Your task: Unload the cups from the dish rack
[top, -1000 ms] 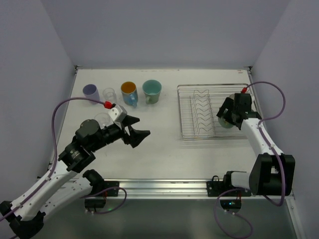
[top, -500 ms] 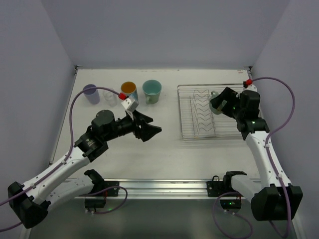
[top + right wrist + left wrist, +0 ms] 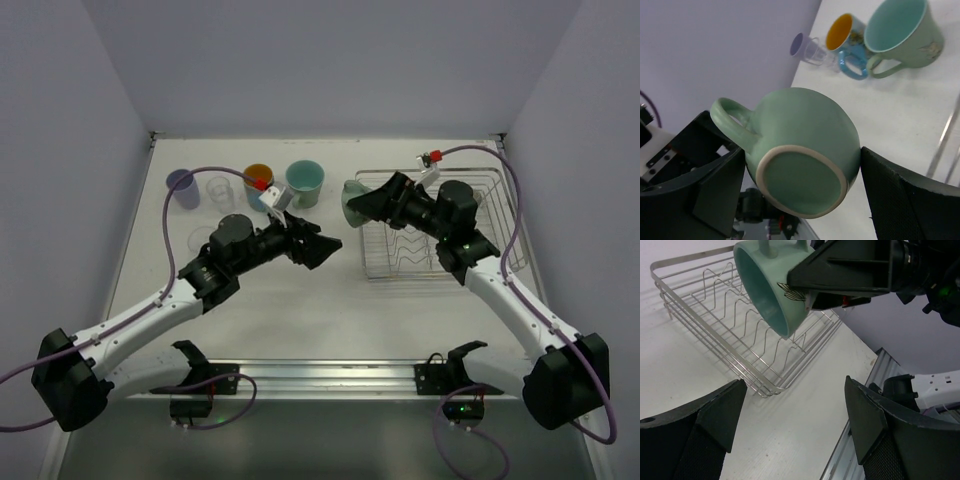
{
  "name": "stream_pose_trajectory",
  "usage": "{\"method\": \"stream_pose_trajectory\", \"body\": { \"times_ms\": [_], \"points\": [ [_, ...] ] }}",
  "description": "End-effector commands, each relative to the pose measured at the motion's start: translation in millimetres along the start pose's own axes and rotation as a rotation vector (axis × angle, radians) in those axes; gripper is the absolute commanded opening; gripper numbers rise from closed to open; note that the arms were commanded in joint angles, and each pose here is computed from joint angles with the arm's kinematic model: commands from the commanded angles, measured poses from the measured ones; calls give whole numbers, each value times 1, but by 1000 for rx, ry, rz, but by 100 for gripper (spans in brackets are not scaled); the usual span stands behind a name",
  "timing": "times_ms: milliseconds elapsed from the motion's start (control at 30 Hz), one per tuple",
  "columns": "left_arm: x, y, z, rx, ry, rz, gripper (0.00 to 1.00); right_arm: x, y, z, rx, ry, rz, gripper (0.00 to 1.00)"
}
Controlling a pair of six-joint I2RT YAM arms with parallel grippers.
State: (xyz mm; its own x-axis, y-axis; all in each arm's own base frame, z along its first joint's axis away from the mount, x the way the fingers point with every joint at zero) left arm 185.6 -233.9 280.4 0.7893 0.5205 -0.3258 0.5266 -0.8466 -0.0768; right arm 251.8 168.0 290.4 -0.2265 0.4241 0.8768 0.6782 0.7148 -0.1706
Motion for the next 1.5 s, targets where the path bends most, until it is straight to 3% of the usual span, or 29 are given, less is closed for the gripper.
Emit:
{"method": "stream_pose_trajectory", "body": {
  "times_ms": [0, 300, 500, 667, 900, 933, 967, 1033, 1100, 1133, 1167, 1233, 1467],
  "points": [
    [2, 10, -21, -117, 17, -42, 87, 34, 2, 1, 65, 44, -269, 30],
    [6, 27, -34, -149, 48, -56, 83, 27, 6, 22, 156, 100, -319, 30],
    [5, 34, -34, -158, 48, -30, 74, 23, 10, 32, 197, 129, -335, 30],
    [0, 36, -38, -177, 45, 17, 54, 20, 16, 36, 218, 142, -332, 30],
    [-2, 33, -39, -190, 34, 23, 0, 19, 24, 43, 272, 205, -391, 30],
    [0, 30, -39, -197, 34, 3, 0, 18, 25, 44, 278, 214, -393, 30],
    [1, 29, -39, -197, 36, -14, 0, 16, 26, 45, 281, 223, -392, 33],
    [4, 23, -37, -191, 46, -51, 0, 18, 25, 44, 275, 234, -410, 59],
    [9, 20, -31, -156, 52, -96, 0, 22, 24, 42, 262, 227, -419, 76],
    [13, 18, -32, -153, 52, -143, 0, 22, 23, 40, 249, 227, -418, 89],
    [17, 16, -30, -136, 65, -178, 0, 24, 23, 40, 243, 224, -421, 94],
    [25, 13, -26, -82, 86, -268, 0, 25, 21, 37, 217, 212, -407, 99],
    [46, -3, -11, 149, 117, -505, 0, 17, 8, 30, 82, 97, -240, 99]
  ]
}}
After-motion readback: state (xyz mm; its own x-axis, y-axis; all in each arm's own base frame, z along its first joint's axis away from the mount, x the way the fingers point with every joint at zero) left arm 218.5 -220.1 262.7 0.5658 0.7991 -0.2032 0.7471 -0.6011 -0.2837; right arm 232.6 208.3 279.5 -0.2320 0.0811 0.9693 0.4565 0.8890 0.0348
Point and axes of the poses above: each gripper's point midway between its finger pads, its own y axis out along the fingers, its own x axis along the line the jaws close on, z = x × y, the point moved 8 cm from there along -y, back along the fingers, and after that the axes turned 10 degrees about y, right-handed, at the moved point
